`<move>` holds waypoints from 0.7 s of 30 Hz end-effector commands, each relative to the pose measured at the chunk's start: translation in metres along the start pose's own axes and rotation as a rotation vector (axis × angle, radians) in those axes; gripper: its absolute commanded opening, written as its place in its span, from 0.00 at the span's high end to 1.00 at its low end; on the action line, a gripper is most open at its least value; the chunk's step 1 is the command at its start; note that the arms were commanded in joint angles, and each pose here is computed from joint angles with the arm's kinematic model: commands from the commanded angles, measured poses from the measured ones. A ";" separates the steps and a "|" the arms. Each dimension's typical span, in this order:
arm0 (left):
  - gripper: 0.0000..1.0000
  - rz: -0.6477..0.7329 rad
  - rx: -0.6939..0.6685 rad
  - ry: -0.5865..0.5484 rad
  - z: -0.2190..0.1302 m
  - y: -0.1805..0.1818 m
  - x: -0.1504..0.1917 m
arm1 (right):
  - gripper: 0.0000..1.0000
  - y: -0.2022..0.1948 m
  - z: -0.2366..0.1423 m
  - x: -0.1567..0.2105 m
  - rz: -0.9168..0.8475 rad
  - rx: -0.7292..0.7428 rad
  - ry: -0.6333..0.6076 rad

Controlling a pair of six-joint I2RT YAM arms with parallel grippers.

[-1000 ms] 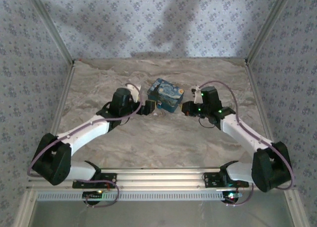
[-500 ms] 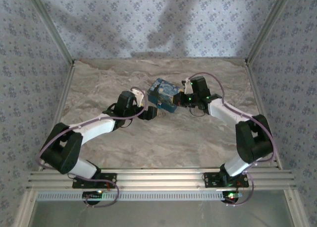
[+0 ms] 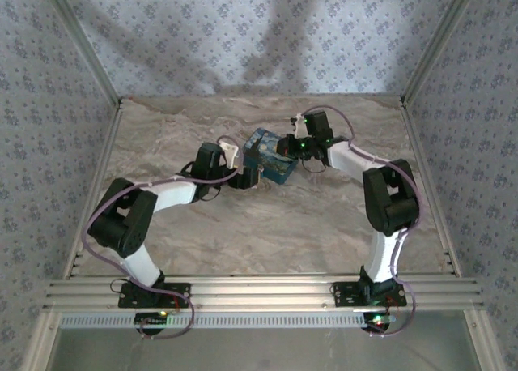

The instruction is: Unlock a padlock with a key

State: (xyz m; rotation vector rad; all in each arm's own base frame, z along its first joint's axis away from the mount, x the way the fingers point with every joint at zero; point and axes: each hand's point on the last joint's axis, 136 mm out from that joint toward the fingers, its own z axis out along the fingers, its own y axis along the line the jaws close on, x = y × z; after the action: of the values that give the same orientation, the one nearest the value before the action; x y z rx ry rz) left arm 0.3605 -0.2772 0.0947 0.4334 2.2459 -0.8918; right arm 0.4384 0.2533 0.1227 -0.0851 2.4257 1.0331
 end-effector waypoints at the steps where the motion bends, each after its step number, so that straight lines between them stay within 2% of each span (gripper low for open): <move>1: 0.14 0.043 0.074 -0.028 0.008 -0.012 -0.018 | 1.00 -0.004 0.007 -0.004 0.018 -0.007 0.015; 21: 0.22 0.037 0.097 0.006 0.044 0.002 -0.007 | 1.00 -0.039 0.021 0.033 0.050 0.087 0.105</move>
State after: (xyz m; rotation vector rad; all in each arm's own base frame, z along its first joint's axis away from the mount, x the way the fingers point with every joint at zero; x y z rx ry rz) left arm 0.3790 -0.2994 0.0647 0.4824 2.2590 -0.9565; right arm 0.4421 0.2537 0.1035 -0.0815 2.4613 1.0300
